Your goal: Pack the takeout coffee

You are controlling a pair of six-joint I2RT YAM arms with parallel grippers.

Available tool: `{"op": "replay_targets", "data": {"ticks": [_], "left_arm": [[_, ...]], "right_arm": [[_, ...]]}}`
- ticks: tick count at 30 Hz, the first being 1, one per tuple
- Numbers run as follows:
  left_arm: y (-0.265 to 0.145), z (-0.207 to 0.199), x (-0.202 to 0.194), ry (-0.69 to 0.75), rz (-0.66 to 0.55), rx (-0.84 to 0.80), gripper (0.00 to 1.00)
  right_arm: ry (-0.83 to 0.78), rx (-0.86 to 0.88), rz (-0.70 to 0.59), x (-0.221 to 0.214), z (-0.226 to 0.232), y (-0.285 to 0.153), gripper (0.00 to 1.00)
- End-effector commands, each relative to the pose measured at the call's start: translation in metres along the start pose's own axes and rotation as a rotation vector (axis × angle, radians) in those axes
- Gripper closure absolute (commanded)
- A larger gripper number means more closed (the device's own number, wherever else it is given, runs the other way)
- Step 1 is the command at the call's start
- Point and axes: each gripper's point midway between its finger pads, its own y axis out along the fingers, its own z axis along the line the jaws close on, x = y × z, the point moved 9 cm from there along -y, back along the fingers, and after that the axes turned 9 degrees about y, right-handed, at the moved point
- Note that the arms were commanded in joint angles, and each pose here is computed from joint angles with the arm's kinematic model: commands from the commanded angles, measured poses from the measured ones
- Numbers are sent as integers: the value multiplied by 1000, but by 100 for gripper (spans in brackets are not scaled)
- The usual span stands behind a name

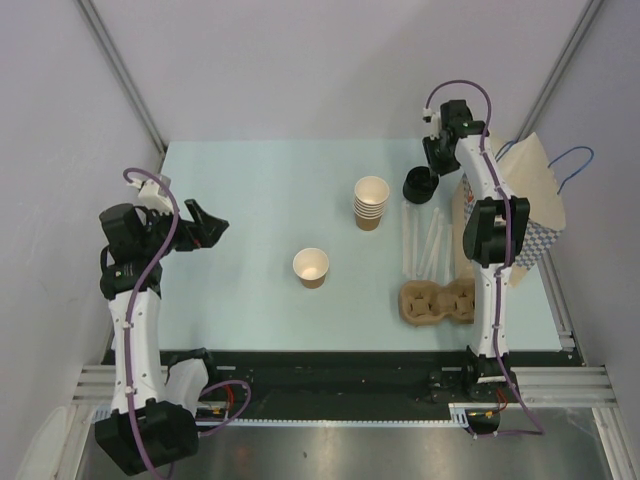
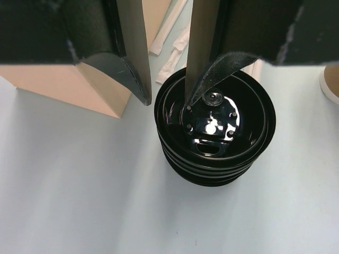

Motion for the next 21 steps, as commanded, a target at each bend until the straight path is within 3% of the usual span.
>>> {"op": "replay_targets", "data": {"ticks": [1,21], "left_arm": [[-1,1,9,35,-36,-1,1],[1,4,8,40,-27,5,0]], "right_arm": [[31,8,-47,11,-4,-1,63],[50,5,-39,9,-8,8,67]]}}
